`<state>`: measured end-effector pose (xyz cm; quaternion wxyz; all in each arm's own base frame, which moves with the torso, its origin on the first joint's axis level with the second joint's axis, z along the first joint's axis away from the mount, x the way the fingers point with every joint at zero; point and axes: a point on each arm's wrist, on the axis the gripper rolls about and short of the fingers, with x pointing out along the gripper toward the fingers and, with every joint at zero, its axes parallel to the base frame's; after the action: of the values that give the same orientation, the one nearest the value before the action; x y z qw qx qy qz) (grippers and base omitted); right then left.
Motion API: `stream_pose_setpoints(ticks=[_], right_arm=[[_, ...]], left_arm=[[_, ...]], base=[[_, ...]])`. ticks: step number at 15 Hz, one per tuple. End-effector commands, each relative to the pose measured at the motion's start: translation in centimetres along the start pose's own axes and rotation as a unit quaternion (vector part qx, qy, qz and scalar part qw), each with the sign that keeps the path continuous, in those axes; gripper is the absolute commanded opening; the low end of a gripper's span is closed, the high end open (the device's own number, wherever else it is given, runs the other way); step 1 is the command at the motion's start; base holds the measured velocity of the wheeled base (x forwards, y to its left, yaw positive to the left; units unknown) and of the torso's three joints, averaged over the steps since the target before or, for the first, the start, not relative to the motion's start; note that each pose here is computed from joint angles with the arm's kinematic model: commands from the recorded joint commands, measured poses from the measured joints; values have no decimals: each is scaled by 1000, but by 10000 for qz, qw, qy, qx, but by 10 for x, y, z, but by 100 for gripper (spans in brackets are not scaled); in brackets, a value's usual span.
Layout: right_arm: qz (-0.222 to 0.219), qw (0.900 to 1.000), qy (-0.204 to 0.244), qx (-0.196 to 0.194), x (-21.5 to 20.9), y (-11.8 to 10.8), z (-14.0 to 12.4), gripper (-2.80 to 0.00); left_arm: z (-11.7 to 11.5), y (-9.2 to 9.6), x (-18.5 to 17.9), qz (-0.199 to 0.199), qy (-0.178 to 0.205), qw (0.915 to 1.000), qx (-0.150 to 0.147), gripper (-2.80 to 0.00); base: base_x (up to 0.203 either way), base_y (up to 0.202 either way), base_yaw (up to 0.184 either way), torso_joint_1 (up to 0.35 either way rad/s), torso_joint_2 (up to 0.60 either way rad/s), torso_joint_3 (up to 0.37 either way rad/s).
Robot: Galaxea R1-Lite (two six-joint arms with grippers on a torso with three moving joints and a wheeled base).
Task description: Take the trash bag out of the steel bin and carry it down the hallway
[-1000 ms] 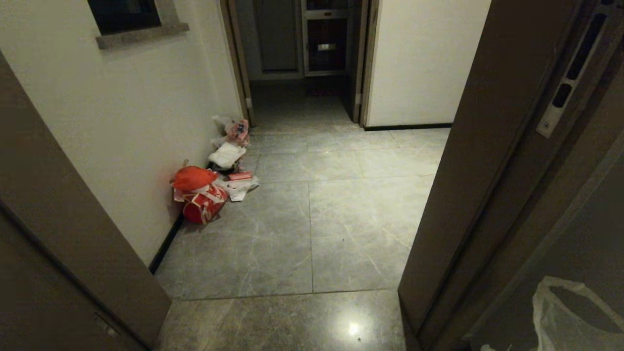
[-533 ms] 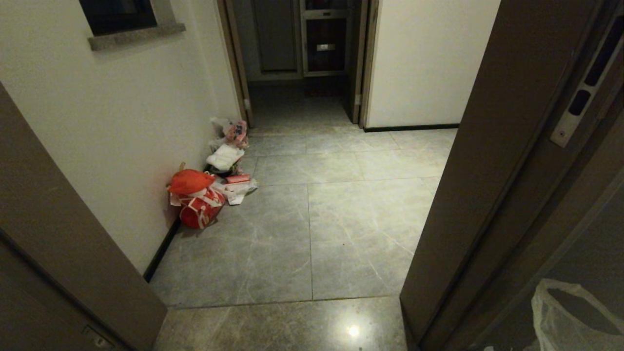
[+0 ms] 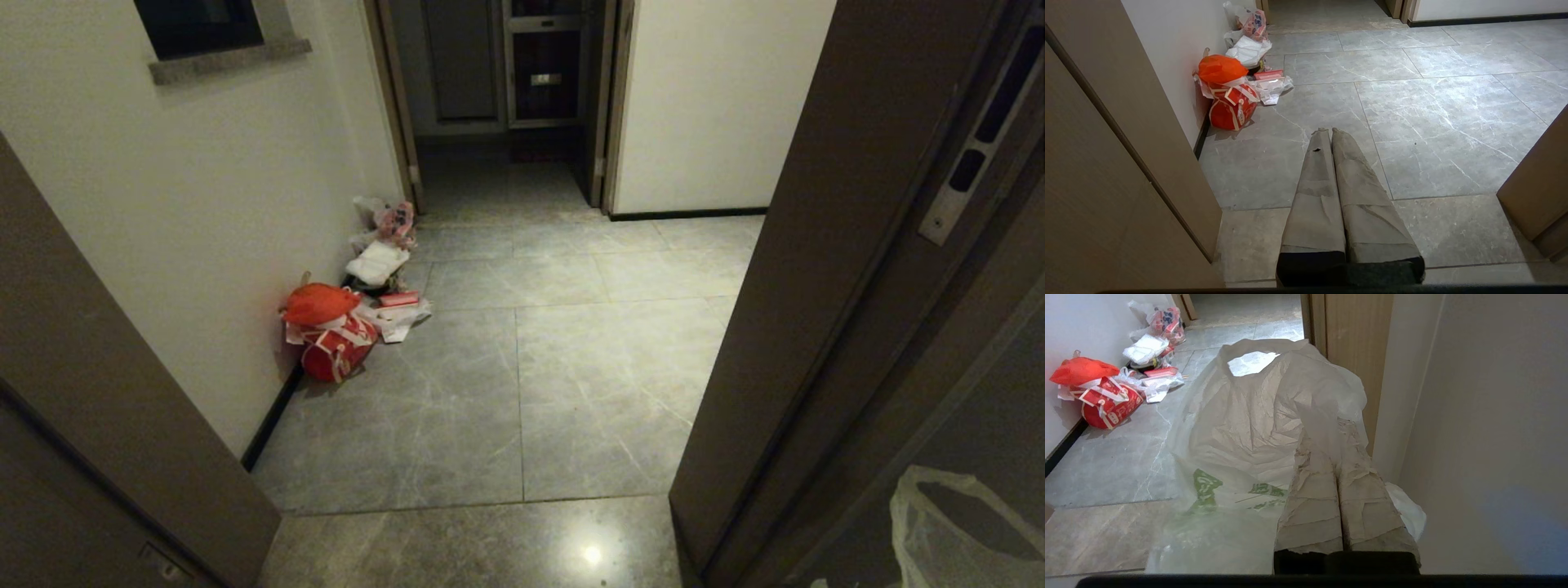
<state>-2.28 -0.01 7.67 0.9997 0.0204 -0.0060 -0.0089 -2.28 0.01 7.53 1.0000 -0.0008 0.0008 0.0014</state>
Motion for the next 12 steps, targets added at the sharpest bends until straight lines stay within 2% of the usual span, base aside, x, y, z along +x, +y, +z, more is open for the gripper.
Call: stream_pose_setpoints(ticks=[1,6,12], right_arm=[[-2,10000,4,3,0,0,0,-280],[-1,10000,-3,11,0,0,0,-280],[-1,10000,-3,3,0,0,0,-280]], left_arm=[[0,0,0,2,14,10000,-4,-280],[0,0,0,2,7,10000,1,-280],[0,0,0,1,-1,10000,1,-280]], base=[[0,0,0,0,0,0],[0,0,0,0,0,0],[-2,13,-100,-1,3,3]])
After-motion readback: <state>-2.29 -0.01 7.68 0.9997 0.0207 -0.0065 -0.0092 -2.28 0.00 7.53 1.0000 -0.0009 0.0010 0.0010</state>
